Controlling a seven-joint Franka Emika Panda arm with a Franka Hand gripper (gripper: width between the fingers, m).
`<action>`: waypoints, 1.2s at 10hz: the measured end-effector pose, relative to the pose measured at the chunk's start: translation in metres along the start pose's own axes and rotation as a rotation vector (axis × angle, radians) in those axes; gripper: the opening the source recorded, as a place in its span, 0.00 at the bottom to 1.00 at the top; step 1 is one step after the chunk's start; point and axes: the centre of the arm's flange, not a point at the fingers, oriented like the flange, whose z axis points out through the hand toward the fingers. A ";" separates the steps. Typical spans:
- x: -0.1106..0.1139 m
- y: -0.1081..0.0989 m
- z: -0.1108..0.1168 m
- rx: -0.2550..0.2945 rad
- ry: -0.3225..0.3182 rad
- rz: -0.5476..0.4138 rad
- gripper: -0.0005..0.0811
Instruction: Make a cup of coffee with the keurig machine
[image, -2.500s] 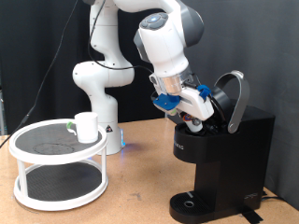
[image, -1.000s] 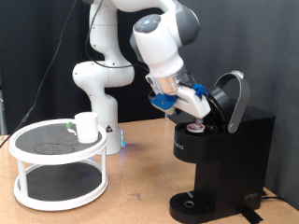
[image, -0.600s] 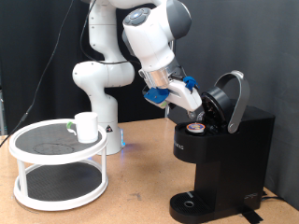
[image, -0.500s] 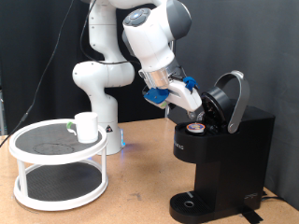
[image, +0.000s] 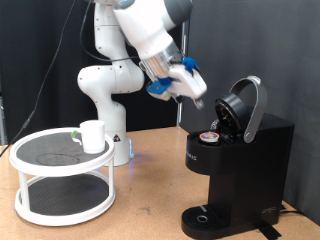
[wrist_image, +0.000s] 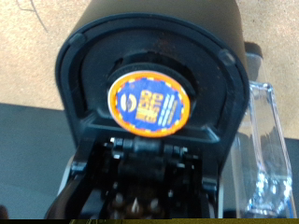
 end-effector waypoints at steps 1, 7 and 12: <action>0.001 0.002 -0.015 0.005 -0.022 0.002 1.00; 0.001 0.010 -0.067 0.001 -0.079 -0.004 1.00; -0.033 0.025 -0.060 -0.024 -0.125 -0.041 1.00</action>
